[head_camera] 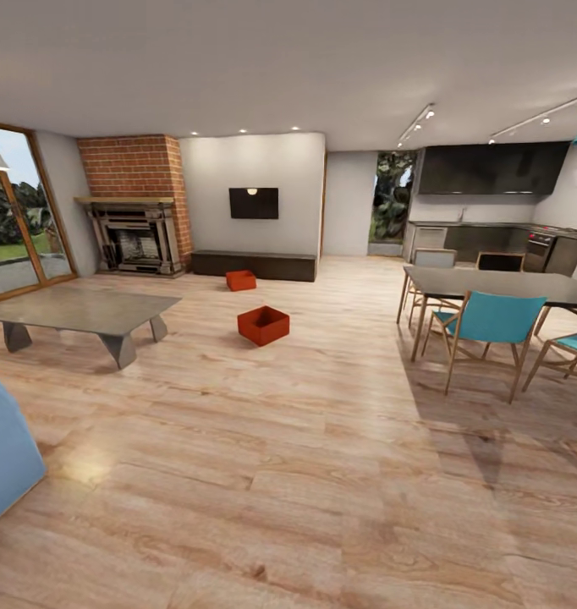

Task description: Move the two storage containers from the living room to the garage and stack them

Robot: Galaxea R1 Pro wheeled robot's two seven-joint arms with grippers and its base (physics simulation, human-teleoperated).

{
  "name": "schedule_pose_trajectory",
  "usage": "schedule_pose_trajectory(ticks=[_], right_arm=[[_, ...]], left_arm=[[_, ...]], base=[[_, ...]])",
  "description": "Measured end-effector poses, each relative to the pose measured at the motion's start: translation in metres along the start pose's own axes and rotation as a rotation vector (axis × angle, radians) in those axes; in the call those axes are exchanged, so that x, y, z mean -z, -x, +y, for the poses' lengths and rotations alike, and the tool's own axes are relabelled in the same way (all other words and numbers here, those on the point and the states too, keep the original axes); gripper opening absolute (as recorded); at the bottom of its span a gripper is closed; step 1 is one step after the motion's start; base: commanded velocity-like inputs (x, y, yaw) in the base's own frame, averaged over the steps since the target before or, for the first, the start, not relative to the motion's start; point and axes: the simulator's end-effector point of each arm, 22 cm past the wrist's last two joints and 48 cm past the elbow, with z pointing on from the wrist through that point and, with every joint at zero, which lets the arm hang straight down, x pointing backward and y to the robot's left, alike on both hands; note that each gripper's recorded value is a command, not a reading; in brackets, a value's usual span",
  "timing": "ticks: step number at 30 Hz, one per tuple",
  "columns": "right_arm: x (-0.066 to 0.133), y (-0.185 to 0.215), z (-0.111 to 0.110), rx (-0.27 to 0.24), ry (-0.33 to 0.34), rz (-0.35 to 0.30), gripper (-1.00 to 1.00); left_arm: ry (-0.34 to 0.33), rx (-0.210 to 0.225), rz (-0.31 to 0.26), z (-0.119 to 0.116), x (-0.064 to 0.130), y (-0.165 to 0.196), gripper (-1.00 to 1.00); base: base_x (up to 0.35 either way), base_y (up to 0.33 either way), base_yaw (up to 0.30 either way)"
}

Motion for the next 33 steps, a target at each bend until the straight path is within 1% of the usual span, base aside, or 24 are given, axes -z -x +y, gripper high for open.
schedule_pose_trajectory(ticks=[3, 12, 33], right_arm=[[0.0, 0.0, 0.0, 0.0, 0.0, 0.0, 1.0], [0.0, -0.0003, 0.0, 0.0, 0.0, 0.001, 1.0], [0.0003, -0.0013, -0.0033, 0.003, -0.004, 0.002, 1.0]], left_arm=[[0.0, 0.0, 0.0, 0.0, 0.0, 0.0, 1.0], [0.0, 0.0, 0.0, -0.0001, 0.0, 0.0, 1.0], [0.0, 0.0, 0.001, 0.0002, 0.0, -0.0007, 1.0]], base=[[0.323, 0.0, -0.106], [0.323, 0.0, -0.207], [0.323, 0.0, -0.009]])
